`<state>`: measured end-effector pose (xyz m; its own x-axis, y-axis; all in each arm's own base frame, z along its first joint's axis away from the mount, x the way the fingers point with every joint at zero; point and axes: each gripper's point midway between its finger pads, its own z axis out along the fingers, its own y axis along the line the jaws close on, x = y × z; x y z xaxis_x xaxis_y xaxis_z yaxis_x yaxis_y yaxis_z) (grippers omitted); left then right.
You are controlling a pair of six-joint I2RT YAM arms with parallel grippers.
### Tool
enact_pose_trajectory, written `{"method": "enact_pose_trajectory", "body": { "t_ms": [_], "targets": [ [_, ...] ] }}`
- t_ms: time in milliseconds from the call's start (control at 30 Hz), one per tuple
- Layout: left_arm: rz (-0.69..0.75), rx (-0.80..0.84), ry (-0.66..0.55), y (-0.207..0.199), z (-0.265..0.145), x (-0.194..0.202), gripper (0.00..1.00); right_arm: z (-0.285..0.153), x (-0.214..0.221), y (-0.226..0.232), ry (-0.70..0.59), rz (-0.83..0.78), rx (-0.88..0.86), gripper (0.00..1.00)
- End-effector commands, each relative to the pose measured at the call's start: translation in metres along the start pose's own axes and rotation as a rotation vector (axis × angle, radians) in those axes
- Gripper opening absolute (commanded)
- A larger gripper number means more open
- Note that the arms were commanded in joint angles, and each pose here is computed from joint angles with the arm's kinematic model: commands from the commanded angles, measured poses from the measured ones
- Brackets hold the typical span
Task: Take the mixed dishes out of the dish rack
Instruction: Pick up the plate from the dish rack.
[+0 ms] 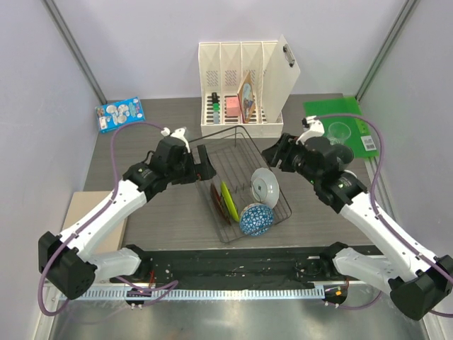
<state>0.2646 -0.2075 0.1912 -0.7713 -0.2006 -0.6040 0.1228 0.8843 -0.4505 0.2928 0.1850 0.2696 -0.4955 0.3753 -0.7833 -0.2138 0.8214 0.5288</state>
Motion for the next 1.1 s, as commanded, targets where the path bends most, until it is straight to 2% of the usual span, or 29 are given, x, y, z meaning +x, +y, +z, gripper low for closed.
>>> {"method": "enact_pose_trajectory", "body": {
  "t_ms": [0, 67, 167, 233, 400, 733, 833, 933, 967, 1067],
  "targets": [
    [-0.088, -0.020, -0.186, -0.001, -0.010, -0.036, 1.00, -0.005, -0.008, -0.015, -0.112, -0.128, 0.079, 0.66],
    [-0.069, -0.056, -0.185, 0.005, -0.012, -0.037, 1.00, -0.002, 0.019, -0.008, 0.000, -0.168, -0.001, 0.67],
    [-0.034, -0.120, -0.155, 0.014, -0.015, -0.036, 1.00, 0.004, 0.047, -0.013, 0.064, -0.161, -0.030, 0.67],
    [-0.039, -0.129, -0.140, 0.018, -0.011, -0.030, 1.00, 0.004, 0.051, -0.013, 0.054, -0.151, -0.045, 0.67],
    [-0.072, -0.097, -0.164, 0.019, -0.013, -0.024, 1.00, 0.005, 0.062, -0.039, 0.079, -0.183, 0.063, 0.64],
    [-0.068, -0.099, -0.142, 0.022, -0.010, -0.017, 1.00, 0.009, 0.083, -0.050, 0.122, -0.170, 0.075, 0.62],
    [-0.069, -0.104, -0.131, 0.023, -0.007, -0.013, 1.00, 0.014, 0.095, -0.051, 0.166, -0.167, 0.070, 0.59],
    [-0.069, -0.111, -0.115, 0.025, -0.002, -0.009, 1.00, 0.017, 0.099, -0.048, 0.182, -0.159, 0.050, 0.51],
    [-0.069, -0.113, -0.111, 0.026, -0.001, -0.008, 1.00, 0.017, 0.099, -0.047, 0.183, -0.153, 0.042, 0.46],
    [-0.069, -0.115, -0.095, 0.028, 0.003, -0.004, 1.00, 0.019, 0.097, -0.038, 0.175, -0.147, 0.001, 0.40]
  ]
}}
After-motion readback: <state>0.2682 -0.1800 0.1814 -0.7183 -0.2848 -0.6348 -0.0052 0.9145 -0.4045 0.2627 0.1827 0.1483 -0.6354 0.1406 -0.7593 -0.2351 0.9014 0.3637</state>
